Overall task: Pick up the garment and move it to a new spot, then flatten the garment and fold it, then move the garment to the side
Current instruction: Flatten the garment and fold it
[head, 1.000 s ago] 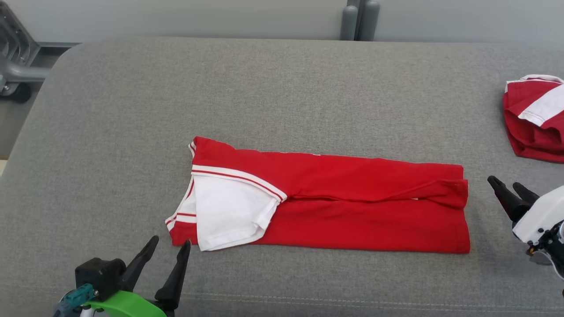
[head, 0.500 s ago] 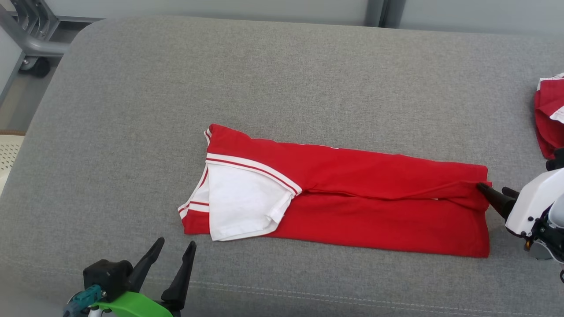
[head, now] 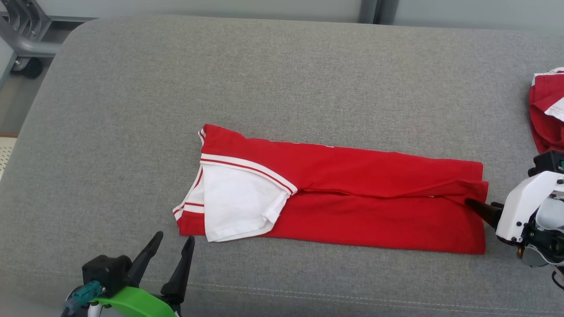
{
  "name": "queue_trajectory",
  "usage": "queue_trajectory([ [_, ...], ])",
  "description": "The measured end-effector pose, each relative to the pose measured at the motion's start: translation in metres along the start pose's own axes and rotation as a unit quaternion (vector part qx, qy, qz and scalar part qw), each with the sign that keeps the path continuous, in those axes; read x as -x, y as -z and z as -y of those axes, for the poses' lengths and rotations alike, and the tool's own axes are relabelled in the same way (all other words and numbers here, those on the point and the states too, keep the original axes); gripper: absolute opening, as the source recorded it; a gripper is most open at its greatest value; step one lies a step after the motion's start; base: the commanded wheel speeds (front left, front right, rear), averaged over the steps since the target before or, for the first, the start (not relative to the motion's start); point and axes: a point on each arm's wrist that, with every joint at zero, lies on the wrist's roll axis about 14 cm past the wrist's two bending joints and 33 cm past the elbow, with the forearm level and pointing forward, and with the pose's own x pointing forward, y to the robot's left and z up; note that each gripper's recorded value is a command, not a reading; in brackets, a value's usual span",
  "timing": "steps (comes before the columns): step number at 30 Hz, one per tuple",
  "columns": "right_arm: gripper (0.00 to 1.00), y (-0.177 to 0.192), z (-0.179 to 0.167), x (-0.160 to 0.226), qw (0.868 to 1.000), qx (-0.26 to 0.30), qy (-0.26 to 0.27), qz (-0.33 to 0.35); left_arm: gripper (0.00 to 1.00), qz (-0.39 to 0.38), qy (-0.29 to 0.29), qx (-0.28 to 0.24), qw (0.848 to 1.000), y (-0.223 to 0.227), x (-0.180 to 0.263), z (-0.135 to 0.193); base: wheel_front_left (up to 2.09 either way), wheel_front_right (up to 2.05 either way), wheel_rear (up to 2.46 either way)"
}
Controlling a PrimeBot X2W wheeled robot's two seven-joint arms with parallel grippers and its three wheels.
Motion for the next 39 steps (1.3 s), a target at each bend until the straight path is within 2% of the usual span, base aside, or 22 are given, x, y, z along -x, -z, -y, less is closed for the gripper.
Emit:
queue_trajectory([
  [5, 1.0, 0.009, -0.001, -0.001, 1.0, 0.0, -0.006, -0.022, 1.0, 0.001, 0.008, -0.001, 1.0, -0.001, -0.005, 0.004, 0.0, 0.0, 0.0],
  [14, 1.0, 0.005, -0.004, -0.004, 0.999, 0.009, -0.015, -0.036, 1.0, -0.001, 0.008, 0.002, 1.0, 0.001, -0.007, 0.006, 0.0, 0.0, 0.0],
  [15, 0.95, 0.007, -0.006, -0.004, 0.999, 0.011, -0.019, -0.042, 1.0, -0.002, 0.011, 0.004, 1.0, 0.001, -0.007, 0.007, 0.0, 0.0, 0.0],
  [16, 0.76, 0.008, -0.008, -0.005, 0.999, 0.009, -0.023, -0.045, 1.0, -0.001, 0.012, 0.004, 1.0, 0.001, -0.008, 0.008, 0.0, 0.0, 0.0],
  [17, 0.49, 0.009, -0.011, -0.006, 0.998, 0.007, -0.027, -0.049, 1.0, 0.0, 0.012, 0.005, 1.0, 0.0, -0.008, 0.008, 0.0, 0.0, 0.0],
  [19, 0.28, 0.011, -0.015, -0.008, 0.998, 0.008, -0.036, -0.056, 1.0, 0.003, 0.012, 0.005, 1.0, -0.001, -0.009, 0.008, 0.0, 0.0, 0.0],
  [20, 0.09, 0.012, -0.015, -0.008, 0.998, 0.008, -0.037, -0.058, 1.0, 0.004, 0.011, 0.005, 1.0, -0.002, -0.009, 0.008, 0.0, 0.0, 0.0],
  [21, 0.0, 0.011, -0.016, -0.008, 0.998, 0.009, -0.037, -0.059, 1.0, 0.005, 0.01, 0.005, 1.0, -0.003, -0.009, 0.008, 0.0, 0.0, 0.0],
  [28, 0.0, -0.002, -0.019, -0.009, 0.998, 0.017, -0.047, -0.046, 1.0, 0.011, 0.005, 0.006, 1.0, -0.005, -0.007, 0.005, 0.0, 0.0, 0.0],
  [39, 0.0, -0.019, -0.003, -0.001, 0.999, 0.006, -0.041, -0.015, 1.0, 0.019, 0.006, 0.007, 1.0, -0.008, -0.01, 0.005, 0.0, 0.0, 0.0],
])
